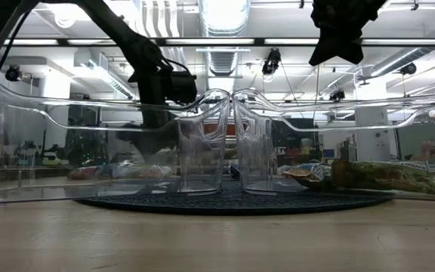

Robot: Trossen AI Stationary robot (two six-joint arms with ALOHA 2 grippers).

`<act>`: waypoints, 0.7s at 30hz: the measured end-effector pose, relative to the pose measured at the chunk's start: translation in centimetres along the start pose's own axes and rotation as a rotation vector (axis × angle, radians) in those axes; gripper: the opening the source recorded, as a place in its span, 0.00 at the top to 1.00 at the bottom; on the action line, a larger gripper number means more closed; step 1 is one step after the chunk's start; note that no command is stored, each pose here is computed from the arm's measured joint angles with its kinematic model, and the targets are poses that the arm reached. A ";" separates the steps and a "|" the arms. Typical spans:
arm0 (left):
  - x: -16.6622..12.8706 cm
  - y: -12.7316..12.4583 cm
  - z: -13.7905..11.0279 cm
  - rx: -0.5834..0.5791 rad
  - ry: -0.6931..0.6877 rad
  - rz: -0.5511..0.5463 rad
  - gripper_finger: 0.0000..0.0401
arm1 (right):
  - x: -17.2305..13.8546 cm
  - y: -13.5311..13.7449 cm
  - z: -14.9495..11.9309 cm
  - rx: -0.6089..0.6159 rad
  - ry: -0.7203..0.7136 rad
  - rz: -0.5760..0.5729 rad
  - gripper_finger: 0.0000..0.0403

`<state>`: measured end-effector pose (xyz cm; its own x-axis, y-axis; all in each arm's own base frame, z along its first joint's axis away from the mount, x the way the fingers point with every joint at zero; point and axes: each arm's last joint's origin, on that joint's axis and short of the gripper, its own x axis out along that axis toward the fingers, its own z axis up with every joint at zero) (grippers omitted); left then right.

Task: Pick and place Granola Bars by type
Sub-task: Put the red snack into the left transparent bin

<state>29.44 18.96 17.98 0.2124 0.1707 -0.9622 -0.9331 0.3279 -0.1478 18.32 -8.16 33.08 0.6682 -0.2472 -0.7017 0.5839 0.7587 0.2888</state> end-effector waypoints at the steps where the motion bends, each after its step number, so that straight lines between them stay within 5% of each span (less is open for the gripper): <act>1: 0.2 0.0 0.0 -0.004 0.001 0.007 0.42 | 0.0 0.0 0.0 0.000 0.001 0.000 0.98; 21: 0.7 0.5 0.0 -0.031 -0.007 0.014 0.42 | 0.0 0.0 0.0 0.026 0.002 0.001 0.98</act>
<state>29.15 19.28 17.21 0.2009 0.1813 -0.9627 -0.9446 0.2961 -0.1414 18.32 -8.13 33.07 0.6679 -0.2450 -0.7028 0.5949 0.7431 0.3063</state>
